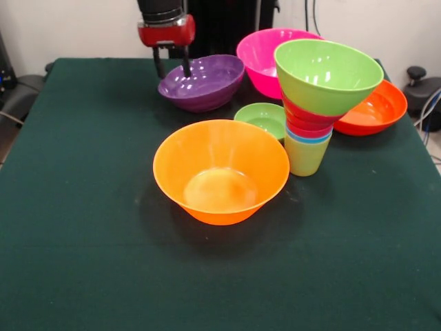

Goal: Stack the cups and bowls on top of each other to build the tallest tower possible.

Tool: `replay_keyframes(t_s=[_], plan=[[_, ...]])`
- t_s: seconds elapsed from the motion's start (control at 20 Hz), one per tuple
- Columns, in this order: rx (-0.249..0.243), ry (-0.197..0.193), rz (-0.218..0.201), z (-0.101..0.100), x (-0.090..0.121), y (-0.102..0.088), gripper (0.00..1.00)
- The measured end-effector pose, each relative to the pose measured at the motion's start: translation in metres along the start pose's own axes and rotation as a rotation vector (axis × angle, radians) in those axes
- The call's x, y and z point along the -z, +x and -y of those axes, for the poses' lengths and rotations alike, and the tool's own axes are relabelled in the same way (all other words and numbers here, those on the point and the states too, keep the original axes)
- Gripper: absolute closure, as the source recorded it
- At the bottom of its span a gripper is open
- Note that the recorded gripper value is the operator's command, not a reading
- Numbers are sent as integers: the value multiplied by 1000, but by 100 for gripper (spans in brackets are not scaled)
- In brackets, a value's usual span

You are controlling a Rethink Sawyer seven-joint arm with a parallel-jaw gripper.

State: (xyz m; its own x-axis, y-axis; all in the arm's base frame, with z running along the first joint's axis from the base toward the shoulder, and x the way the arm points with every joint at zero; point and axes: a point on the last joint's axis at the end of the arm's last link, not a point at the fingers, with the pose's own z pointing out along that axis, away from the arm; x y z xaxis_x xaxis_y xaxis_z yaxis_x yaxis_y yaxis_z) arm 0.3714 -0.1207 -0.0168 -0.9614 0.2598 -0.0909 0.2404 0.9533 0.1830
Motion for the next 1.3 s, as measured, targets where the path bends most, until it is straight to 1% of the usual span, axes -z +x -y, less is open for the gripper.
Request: replay_keyframes(t_s=[0.05,0.15,0.2,0.5,0.7,0.9,1.05,1.2,1.3], plan=[[24,2,-11,-3,-3,5,0],[42,3,-22,-6,-6,10,0],[57,3,-36,-8,-9,17,0],[80,3,-74,-7,-16,37,0],[80,7,-92,-2,-19,47,0],[83,21,-104,6,-18,55,0],[78,22,-104,8,-18,56,0],[61,23,-99,14,-16,55,0],[27,21,-89,21,-14,52,0]])
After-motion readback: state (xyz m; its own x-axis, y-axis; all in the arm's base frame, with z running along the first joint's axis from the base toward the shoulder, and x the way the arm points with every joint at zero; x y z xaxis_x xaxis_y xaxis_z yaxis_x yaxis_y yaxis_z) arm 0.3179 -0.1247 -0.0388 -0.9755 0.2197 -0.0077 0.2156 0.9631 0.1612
